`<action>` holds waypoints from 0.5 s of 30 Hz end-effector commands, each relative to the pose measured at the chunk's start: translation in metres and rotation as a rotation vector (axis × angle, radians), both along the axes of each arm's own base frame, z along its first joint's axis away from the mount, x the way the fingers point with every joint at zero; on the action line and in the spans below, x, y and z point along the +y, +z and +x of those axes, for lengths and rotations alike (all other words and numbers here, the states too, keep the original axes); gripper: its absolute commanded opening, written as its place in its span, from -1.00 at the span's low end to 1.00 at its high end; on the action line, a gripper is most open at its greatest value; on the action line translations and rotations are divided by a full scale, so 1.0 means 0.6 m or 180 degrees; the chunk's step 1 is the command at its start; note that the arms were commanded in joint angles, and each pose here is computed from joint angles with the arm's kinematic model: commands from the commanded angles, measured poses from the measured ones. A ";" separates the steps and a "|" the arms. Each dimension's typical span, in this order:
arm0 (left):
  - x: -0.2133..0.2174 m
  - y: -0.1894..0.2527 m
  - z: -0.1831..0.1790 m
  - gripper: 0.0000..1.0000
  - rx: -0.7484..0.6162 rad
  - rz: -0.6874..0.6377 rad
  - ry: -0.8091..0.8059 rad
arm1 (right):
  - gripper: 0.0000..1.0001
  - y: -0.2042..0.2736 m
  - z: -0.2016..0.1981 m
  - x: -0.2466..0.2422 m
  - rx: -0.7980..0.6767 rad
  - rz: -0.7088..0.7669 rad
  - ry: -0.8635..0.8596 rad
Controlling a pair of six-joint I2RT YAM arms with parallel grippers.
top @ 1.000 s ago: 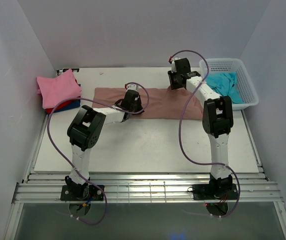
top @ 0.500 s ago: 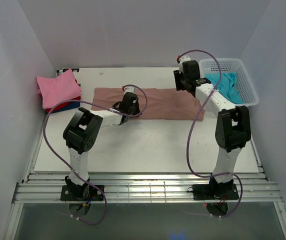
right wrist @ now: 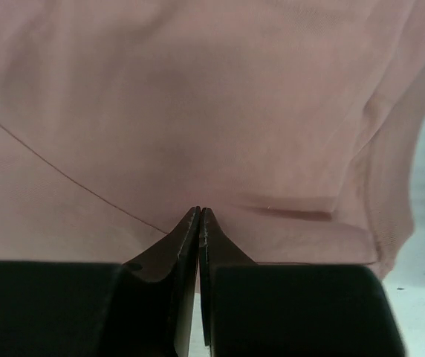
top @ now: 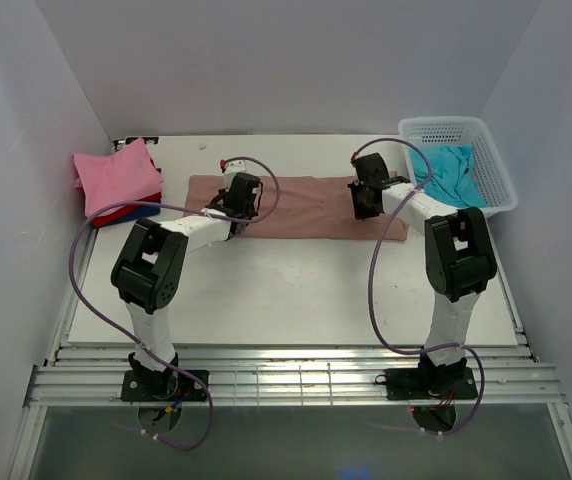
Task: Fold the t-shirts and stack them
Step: Fold the other side of the tshirt into a rectangle
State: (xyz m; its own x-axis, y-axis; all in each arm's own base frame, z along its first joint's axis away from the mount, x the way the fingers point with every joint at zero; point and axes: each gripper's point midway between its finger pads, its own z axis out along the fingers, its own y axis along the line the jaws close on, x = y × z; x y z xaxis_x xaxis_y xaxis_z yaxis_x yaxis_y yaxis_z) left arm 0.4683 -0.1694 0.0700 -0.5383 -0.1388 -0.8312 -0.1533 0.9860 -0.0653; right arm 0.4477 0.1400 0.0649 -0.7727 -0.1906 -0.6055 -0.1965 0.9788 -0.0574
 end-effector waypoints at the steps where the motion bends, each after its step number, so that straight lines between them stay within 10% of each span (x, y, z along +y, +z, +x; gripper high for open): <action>1: 0.042 -0.031 -0.021 -1.00 0.0268 0.0242 0.0212 | -0.85 -0.017 -0.011 -0.008 0.0100 -0.0022 -0.0110; 15: 0.052 -0.163 -0.146 -1.00 0.1024 0.0036 0.0271 | -0.85 -0.108 -0.004 -0.013 0.0438 -0.0198 -0.0200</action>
